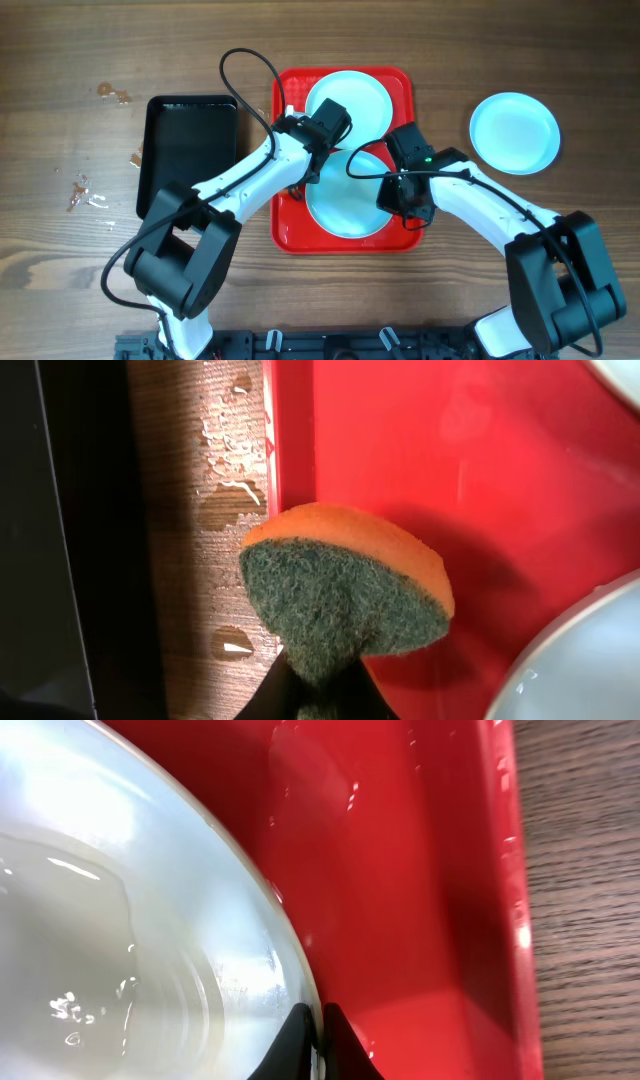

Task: Clean dirty plates on tray and stack at the side
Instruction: 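Scrub the bottom plate with the sponge while right gripper holds its rim, then return the sponge to the black tray with the left gripper, then lift the bottom plate by its rim with the right gripper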

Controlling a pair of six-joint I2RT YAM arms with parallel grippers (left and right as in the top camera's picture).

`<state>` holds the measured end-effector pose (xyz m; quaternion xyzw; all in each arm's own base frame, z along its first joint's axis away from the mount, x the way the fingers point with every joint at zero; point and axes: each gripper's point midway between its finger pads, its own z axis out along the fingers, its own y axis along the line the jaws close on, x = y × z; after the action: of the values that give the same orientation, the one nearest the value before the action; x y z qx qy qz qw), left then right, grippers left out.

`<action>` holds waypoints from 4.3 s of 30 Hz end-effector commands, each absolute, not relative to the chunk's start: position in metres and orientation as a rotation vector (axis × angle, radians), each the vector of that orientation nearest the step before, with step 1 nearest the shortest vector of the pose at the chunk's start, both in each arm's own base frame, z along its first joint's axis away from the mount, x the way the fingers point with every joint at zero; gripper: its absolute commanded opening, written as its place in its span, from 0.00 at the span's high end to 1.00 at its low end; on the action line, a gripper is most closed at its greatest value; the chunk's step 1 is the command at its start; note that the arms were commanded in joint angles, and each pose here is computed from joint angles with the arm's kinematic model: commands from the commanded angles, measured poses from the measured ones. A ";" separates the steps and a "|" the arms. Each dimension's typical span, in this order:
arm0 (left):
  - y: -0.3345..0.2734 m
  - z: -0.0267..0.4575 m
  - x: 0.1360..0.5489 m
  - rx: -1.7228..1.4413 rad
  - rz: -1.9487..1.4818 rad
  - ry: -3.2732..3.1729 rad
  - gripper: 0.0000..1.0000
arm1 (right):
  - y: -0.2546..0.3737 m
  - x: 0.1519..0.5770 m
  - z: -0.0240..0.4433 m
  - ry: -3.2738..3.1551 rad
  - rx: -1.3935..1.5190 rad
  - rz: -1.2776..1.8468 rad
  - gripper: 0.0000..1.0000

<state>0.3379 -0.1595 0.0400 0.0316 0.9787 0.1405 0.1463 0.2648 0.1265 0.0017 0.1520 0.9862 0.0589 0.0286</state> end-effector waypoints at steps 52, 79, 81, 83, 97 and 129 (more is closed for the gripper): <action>-0.104 0.045 0.360 -0.494 -0.130 2.826 0.59 | 0.138 0.287 0.019 2.975 0.065 0.274 0.77; -0.031 0.126 0.347 -0.256 0.287 2.751 0.96 | 0.138 0.285 0.019 2.984 0.066 0.270 0.81; -0.017 0.113 0.347 -0.293 0.346 2.761 0.96 | 0.138 0.285 0.019 2.984 0.066 0.270 0.81; -0.008 0.097 0.349 -0.332 0.349 2.764 0.96 | 0.138 0.285 0.019 2.984 0.066 0.270 0.81; -0.027 0.129 0.337 -0.354 0.076 2.733 0.00 | 0.142 0.290 0.017 2.950 0.002 0.298 0.58; -0.030 0.138 0.336 -0.349 0.037 2.708 0.00 | 0.044 0.309 0.137 2.569 0.026 -0.515 0.96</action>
<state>0.3360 -0.0294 0.1370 -0.1255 0.9709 0.0175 0.2033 0.2927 0.0685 0.0879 0.0198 0.9786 -0.0871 0.1852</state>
